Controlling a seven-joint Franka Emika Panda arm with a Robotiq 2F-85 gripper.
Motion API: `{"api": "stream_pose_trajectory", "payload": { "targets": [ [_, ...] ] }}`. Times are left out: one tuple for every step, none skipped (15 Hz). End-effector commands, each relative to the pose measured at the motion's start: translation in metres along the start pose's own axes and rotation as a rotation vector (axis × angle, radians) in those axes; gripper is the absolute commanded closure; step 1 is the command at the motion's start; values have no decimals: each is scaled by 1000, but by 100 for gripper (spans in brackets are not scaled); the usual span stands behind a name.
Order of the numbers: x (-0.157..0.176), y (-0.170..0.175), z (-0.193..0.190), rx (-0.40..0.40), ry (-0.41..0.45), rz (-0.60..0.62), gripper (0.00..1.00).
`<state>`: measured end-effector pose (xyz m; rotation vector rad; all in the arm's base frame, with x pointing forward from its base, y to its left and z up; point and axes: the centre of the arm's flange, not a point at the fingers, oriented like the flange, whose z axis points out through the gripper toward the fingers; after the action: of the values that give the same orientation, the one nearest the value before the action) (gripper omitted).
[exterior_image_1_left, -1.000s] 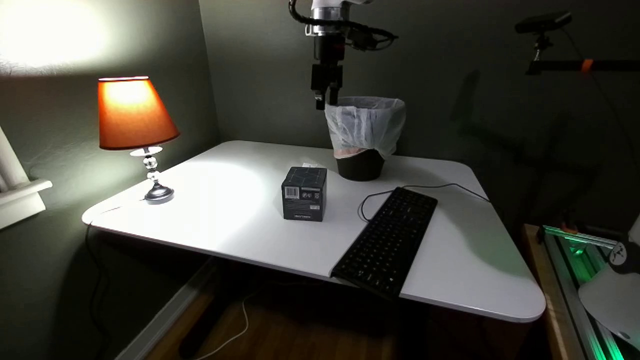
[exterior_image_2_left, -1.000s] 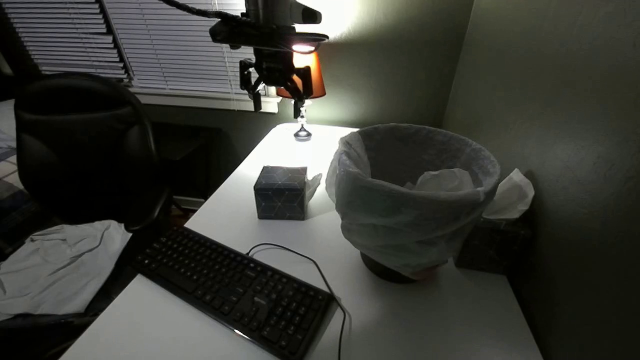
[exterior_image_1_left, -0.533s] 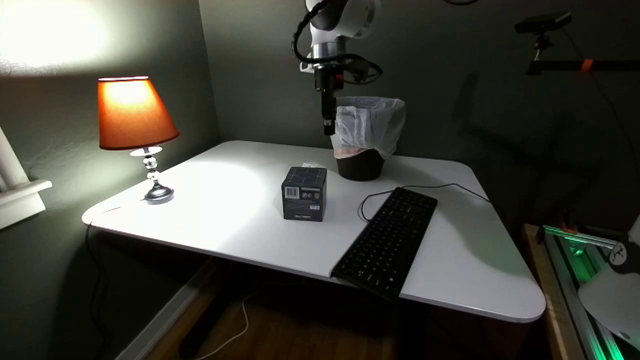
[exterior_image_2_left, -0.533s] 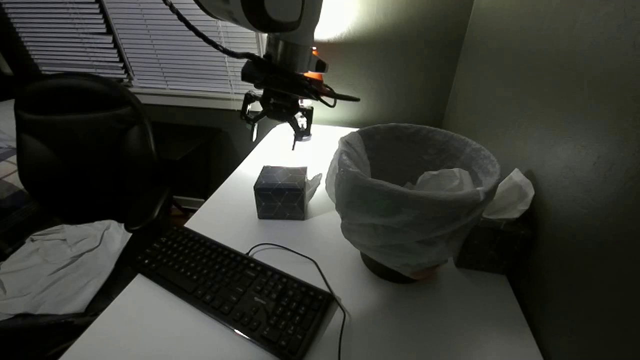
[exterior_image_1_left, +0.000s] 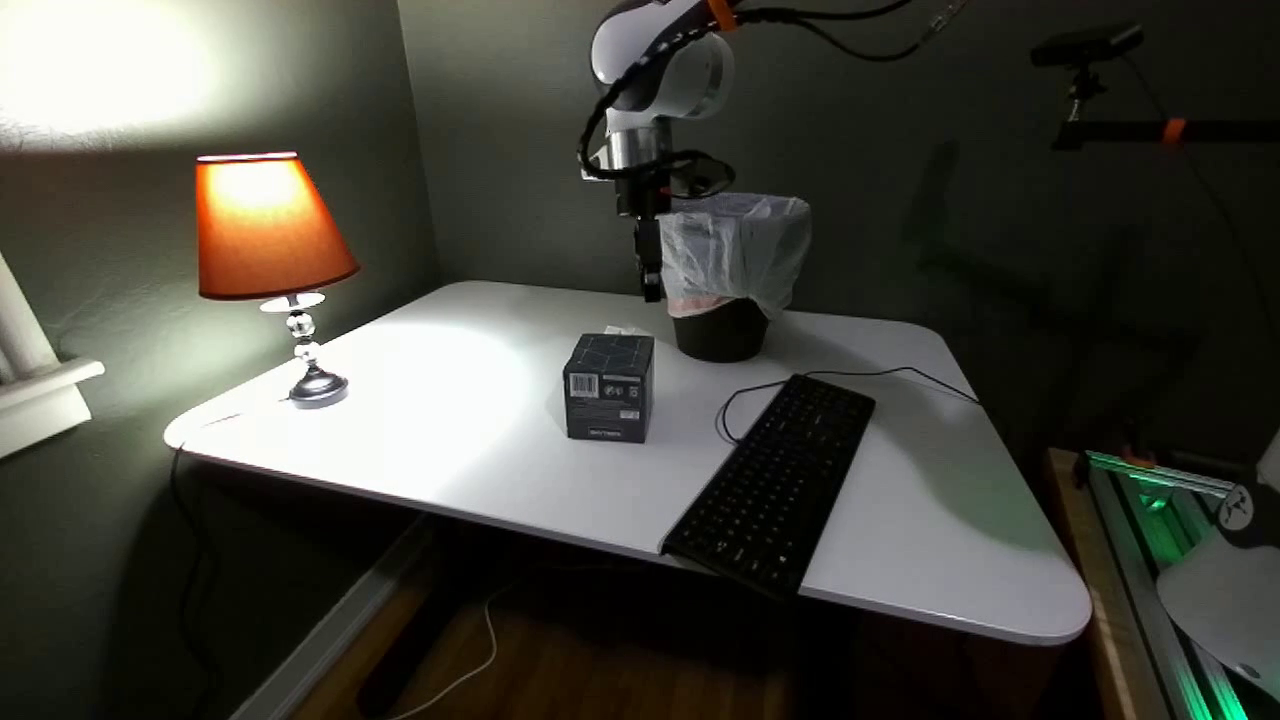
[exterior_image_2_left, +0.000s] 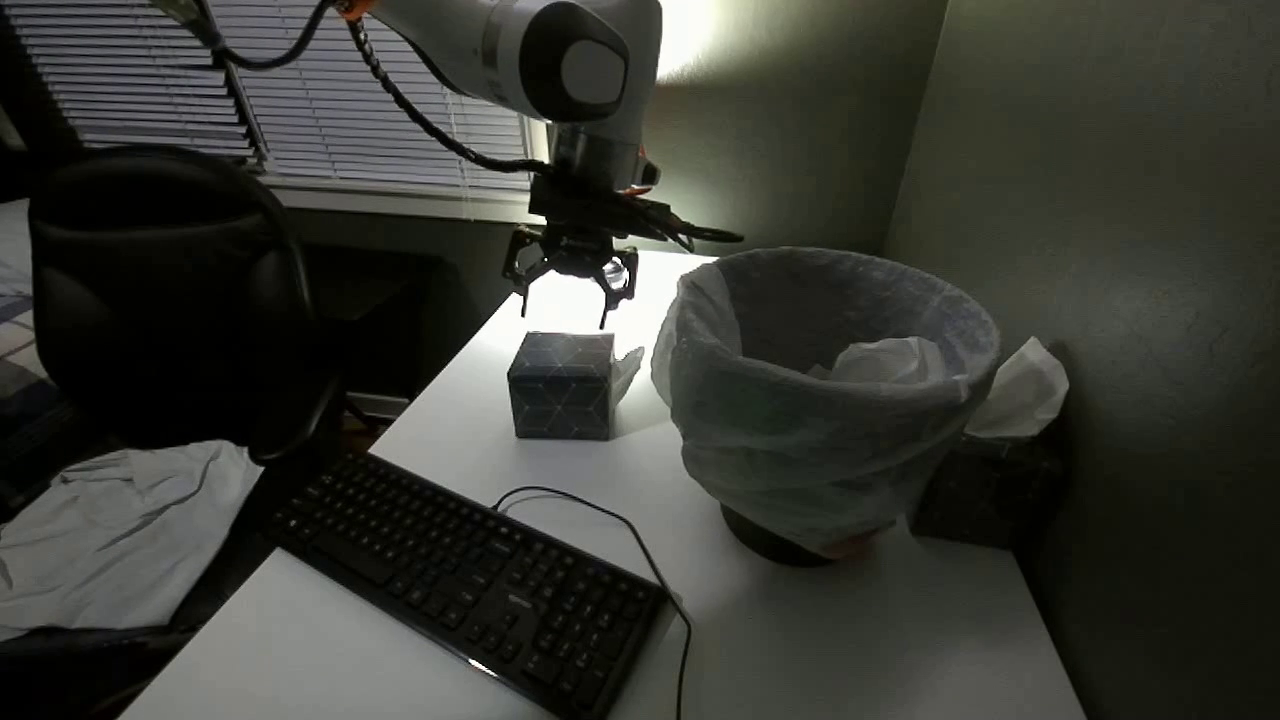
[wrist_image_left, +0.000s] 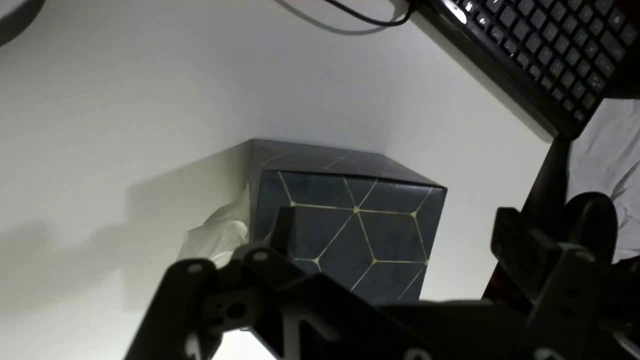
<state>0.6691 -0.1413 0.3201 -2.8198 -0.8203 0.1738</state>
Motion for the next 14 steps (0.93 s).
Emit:
{"api": "stream_pose_trajectory", "payload": {
  "targets": [
    [21, 8, 6, -70, 37, -5, 0],
    [25, 9, 8, -92, 55, 0, 0],
    [30, 10, 9, -113, 71, 2, 0],
    [35, 12, 11, -109, 79, 13, 0],
    [38, 14, 12, -114, 83, 17, 0],
    [42, 16, 15, -112, 85, 21, 0],
    [47, 17, 17, -116, 80, 24, 0],
    [50, 18, 18, -117, 73, 31, 0],
    [55, 18, 18, -125, 66, 32, 0],
    [59, 18, 18, -136, 46, 45, 0],
    [62, 19, 18, -150, 42, 49, 0],
    [67, 20, 19, -149, 28, 56, 0],
    [72, 21, 21, -159, 9, 59, 0],
    [76, 22, 23, -155, -9, 66, 0]
  ]
}}
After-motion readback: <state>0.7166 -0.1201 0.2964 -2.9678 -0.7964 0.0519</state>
